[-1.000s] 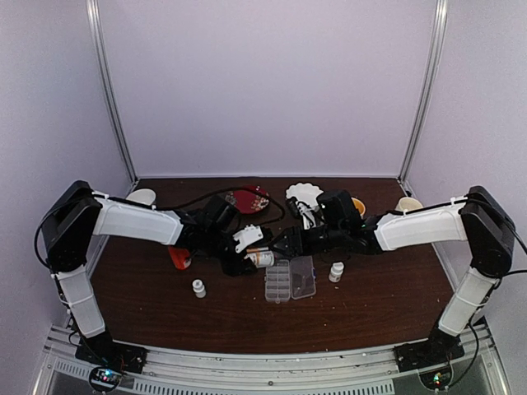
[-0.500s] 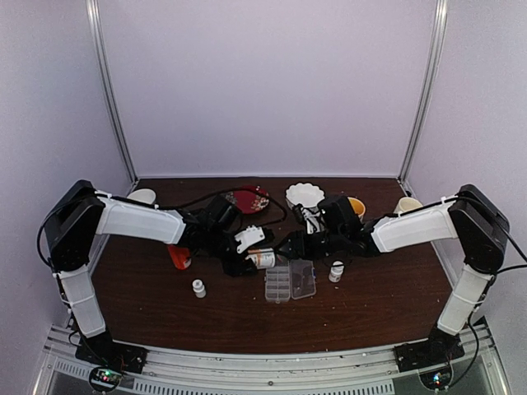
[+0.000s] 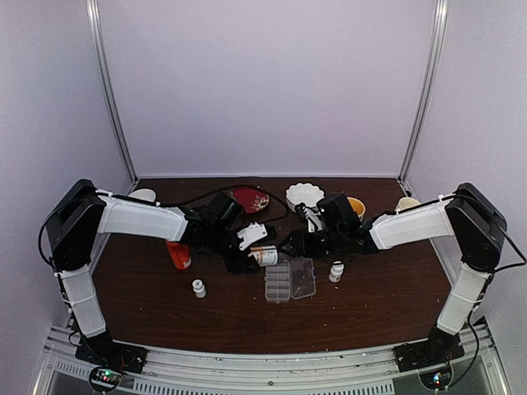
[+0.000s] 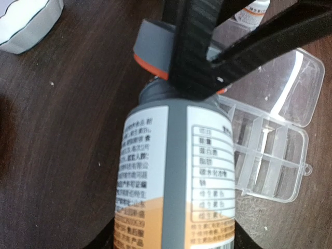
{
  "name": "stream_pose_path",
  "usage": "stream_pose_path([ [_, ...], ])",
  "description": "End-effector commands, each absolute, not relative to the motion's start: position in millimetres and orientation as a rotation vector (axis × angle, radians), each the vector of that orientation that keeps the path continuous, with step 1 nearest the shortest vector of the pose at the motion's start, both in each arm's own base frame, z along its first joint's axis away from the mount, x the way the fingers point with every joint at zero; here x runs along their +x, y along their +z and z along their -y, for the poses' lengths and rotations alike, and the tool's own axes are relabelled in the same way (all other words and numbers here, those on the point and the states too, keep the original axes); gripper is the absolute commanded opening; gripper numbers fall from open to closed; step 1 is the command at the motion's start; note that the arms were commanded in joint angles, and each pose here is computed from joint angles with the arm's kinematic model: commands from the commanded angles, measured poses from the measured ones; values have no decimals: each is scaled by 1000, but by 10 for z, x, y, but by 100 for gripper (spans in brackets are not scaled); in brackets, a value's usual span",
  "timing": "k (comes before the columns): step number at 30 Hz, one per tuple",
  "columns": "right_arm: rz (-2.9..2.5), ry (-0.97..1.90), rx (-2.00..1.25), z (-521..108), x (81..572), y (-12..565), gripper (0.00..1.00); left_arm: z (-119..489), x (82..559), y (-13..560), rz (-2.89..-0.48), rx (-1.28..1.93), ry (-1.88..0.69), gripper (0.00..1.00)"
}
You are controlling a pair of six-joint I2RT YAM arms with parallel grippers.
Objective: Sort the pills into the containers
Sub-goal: Pour the pill into the compartment of the pill container.
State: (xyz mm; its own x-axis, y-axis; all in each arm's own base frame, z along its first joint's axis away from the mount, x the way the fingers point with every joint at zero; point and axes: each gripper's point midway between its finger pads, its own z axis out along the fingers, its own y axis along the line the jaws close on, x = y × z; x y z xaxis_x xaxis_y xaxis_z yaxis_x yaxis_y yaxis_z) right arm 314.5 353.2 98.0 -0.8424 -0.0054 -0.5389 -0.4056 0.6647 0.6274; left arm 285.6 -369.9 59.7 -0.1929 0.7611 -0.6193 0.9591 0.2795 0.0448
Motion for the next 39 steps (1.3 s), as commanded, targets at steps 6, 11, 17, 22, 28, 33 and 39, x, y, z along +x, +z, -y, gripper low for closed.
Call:
stream_pose_path([
  [6, -2416, 889, -398, -3422, 3160, 994, 0, 3818, 2898, 666, -1989, 1549, -492, 0],
  [11, -2314, 922, -383, -3378, 3189, 1276, 0, 3822, 2894, 668, -1990, 1549, -493, 0],
  [17, -2363, 973, -393, -3499, 3171, 1109, 0, 3847, 2877, 665, -1996, 1560, -501, 0],
  [22, -2548, 719, -511, -3411, 3125, 702, 0, 3851, 2872, 669, -2012, 1580, -484, 0],
  [28, -2423, 786, -451, -3338, 3236, 1057, 0, 3851, 2879, 665, -2016, 1581, -475, 0],
  [33, -2314, 861, -444, -3347, 3228, 1304, 0, 3848, 2873, 642, -2020, 1583, -475, 0],
  [39, -2328, 919, -439, -3403, 3186, 1208, 0, 3834, 2876, 624, -2025, 1584, -466, 0],
])
